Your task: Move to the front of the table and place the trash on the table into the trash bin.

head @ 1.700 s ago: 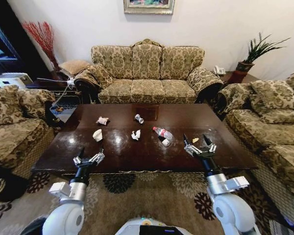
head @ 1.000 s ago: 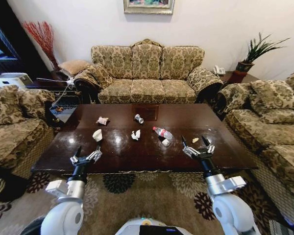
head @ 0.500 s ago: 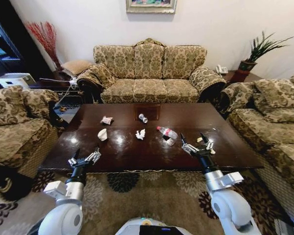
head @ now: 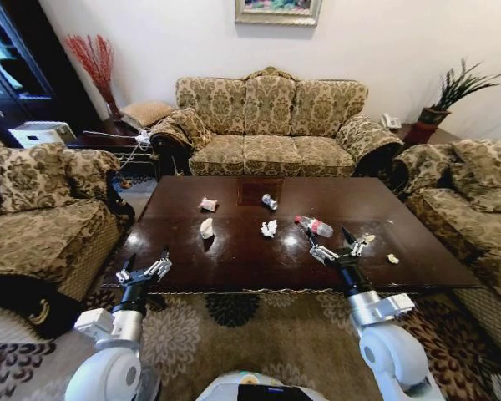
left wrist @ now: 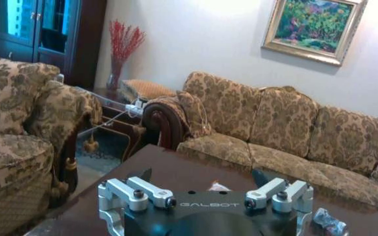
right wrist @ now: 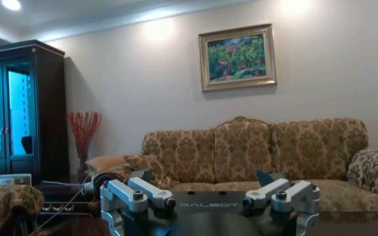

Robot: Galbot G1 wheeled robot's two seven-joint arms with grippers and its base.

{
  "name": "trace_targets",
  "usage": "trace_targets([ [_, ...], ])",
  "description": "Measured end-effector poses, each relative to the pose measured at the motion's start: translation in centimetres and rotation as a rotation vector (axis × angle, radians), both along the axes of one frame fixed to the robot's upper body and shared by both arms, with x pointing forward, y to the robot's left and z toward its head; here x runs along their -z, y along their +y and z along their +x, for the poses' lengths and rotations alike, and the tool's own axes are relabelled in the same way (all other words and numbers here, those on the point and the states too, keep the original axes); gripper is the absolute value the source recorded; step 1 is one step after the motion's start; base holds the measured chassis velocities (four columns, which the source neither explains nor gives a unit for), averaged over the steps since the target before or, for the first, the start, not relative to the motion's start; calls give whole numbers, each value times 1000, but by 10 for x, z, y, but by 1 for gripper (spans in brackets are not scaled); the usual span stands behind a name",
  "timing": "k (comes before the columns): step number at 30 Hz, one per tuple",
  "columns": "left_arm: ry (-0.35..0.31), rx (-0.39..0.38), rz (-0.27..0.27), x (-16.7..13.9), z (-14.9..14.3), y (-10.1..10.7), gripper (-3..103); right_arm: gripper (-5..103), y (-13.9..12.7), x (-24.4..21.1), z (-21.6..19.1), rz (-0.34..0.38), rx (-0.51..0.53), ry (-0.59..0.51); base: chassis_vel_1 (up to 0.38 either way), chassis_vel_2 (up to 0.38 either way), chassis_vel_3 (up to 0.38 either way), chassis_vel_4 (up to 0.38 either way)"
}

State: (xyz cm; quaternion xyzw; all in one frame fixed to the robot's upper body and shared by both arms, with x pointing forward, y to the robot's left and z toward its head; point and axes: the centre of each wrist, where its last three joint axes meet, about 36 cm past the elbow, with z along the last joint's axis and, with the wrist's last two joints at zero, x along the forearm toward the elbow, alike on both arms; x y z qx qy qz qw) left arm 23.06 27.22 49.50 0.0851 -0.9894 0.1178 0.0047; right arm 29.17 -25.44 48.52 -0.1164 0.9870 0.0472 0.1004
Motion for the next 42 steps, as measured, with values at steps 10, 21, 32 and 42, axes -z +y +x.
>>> trace_targets([
  [10,0,1,0,0,0,0,100,100,0,0,0,0,1,0,-30,-31,17,11],
  [21,0,2,0,0,0,0,100,100,0,0,0,0,1,0,0,0,0,0],
  [32,0,2,0,0,0,0,100,100,0,0,0,0,1,0,0,0,0,0],
  [42,0,2,0,0,0,0,100,100,0,0,0,0,1,0,0,0,0,0],
])
